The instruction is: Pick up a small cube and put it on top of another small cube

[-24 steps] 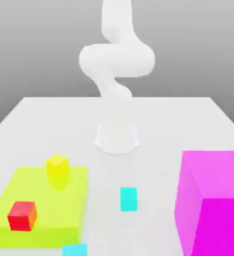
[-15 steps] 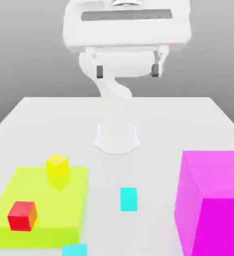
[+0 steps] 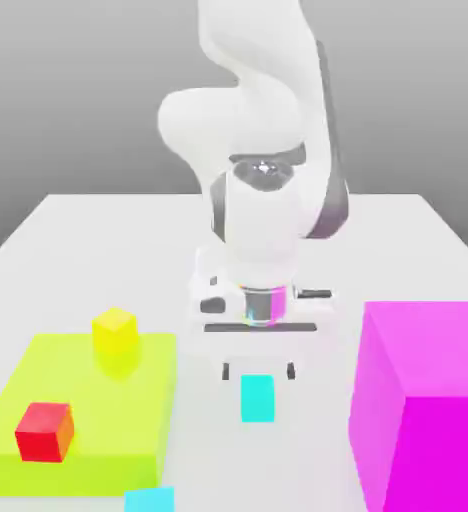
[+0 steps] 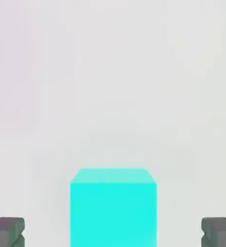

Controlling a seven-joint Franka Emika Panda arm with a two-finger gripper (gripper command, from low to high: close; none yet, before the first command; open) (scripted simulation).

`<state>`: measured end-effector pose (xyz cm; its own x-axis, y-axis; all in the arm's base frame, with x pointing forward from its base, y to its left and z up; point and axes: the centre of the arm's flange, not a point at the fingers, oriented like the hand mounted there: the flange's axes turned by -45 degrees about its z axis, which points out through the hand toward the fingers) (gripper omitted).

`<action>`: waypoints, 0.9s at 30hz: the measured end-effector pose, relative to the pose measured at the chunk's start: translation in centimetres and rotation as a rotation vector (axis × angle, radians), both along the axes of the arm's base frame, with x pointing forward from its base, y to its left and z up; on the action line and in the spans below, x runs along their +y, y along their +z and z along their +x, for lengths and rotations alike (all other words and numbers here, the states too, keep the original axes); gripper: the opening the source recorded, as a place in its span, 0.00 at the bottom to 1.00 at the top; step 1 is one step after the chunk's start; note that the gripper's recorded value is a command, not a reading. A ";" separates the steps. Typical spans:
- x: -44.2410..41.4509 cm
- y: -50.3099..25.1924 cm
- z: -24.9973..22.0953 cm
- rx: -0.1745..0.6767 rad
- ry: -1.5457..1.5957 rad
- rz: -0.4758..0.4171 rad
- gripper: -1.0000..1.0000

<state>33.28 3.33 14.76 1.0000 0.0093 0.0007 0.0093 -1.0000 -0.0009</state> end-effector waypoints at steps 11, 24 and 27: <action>0.0 -1.5 -0.1 0.000 0.000 0.000 0.00; -5.6 6.5 4.8 0.005 0.056 0.005 0.00; -9.0 7.9 7.1 0.006 0.100 0.007 0.00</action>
